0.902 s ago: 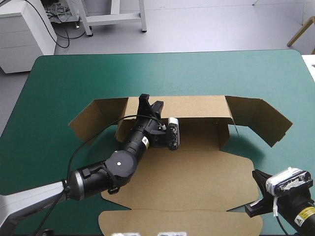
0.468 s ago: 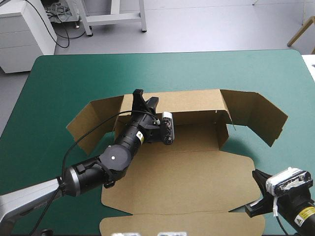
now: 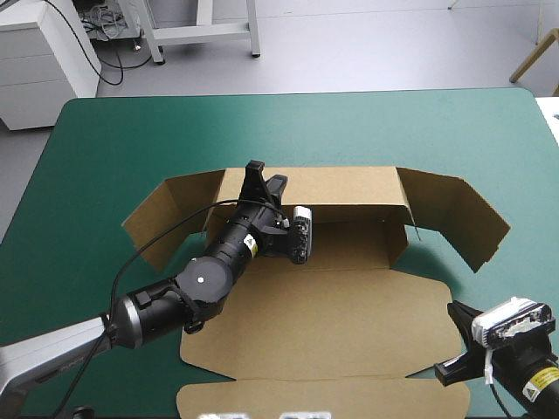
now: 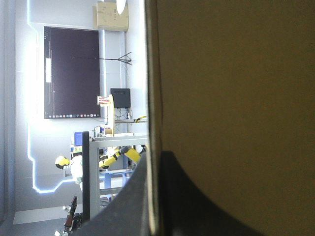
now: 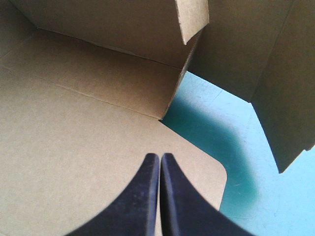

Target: Fold the box

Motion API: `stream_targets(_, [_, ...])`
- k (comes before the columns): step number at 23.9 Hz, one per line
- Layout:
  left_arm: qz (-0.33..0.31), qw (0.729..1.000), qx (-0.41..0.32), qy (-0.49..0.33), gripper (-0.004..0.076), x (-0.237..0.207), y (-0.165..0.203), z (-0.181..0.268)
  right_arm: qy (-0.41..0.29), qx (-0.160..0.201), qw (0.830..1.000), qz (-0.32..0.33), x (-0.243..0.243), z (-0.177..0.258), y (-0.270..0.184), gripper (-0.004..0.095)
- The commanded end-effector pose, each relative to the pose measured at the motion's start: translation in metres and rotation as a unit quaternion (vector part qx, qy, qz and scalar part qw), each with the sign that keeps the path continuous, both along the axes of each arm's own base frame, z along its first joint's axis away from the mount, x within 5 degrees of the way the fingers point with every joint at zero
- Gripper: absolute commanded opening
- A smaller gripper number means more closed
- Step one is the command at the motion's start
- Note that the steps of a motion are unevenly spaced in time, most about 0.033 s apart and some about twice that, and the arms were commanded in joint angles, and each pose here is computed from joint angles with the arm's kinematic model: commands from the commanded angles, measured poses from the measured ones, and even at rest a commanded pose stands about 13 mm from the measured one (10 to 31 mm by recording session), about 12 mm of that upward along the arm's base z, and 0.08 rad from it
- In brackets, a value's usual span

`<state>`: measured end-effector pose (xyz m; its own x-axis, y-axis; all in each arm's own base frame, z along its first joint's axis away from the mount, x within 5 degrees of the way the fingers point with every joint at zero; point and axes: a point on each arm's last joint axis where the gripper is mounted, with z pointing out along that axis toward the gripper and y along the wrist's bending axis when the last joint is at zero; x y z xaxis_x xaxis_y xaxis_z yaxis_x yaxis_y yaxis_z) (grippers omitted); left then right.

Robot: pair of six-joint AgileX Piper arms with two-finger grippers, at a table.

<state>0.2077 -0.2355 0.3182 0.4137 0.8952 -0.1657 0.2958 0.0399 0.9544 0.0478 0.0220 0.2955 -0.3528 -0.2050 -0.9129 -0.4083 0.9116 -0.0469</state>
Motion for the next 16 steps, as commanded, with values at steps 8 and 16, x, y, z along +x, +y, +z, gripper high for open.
stream_targets(8, [-0.001, 0.998, 0.007, -0.064, -0.0010, 0.002, 0.001, 0.022, -0.036, 0.046, 0.998, -0.004, 0.002, 0.016, 0.002, 0.0614])
stream_targets(16, [0.029, 0.997, 0.036, -0.060, -0.0010, 0.012, -0.005, 0.003, -0.074, 0.098, 0.990, -0.063, 0.016, 0.075, -0.002, 0.0833])
